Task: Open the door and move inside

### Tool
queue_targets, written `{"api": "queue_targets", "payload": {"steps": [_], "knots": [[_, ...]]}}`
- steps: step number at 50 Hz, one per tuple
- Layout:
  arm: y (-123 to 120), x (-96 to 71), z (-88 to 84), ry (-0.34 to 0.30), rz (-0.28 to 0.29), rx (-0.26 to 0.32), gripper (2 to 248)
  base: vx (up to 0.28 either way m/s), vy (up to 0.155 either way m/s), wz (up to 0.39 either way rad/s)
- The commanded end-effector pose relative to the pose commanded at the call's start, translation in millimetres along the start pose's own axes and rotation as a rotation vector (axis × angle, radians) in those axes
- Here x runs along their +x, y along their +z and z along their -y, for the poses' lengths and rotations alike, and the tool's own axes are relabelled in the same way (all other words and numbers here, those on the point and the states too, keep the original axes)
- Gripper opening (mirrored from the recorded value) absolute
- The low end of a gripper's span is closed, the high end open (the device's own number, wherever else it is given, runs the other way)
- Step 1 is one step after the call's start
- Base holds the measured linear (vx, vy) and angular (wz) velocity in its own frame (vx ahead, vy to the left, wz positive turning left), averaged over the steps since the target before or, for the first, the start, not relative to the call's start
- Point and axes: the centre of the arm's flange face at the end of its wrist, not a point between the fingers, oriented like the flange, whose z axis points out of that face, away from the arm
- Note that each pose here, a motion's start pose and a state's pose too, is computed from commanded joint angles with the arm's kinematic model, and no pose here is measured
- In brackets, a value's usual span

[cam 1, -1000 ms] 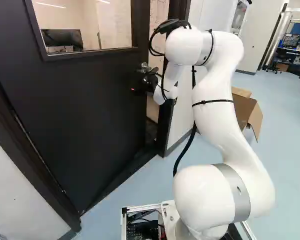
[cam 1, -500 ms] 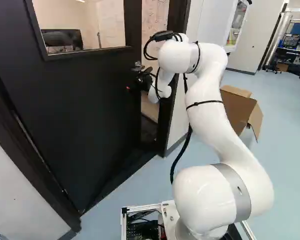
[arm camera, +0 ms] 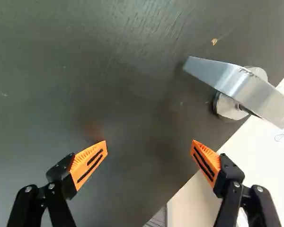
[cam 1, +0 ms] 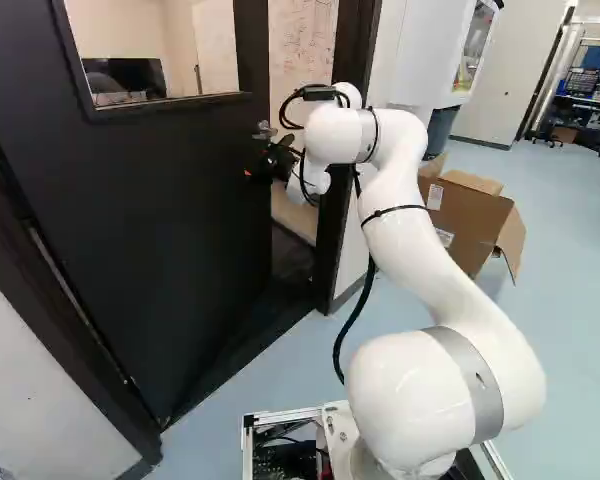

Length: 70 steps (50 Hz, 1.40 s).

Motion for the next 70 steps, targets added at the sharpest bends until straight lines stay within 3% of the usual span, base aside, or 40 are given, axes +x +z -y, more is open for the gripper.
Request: {"api": "queue_targets", "payload": {"steps": [14, 28, 70], "knots": [[29.9, -7.1, 0.6, -0.028, -0.039, 0.003, 247, 0.000, 0.000, 0.000], [35.4, -8.2, 1.3, -0.033, -0.047, 0.004, 247, 0.000, 0.000, 0.000], [0.6, 17.5, 18.5, 0.053, 0.004, -0.031, 247, 0.000, 0.000, 0.000]]}}
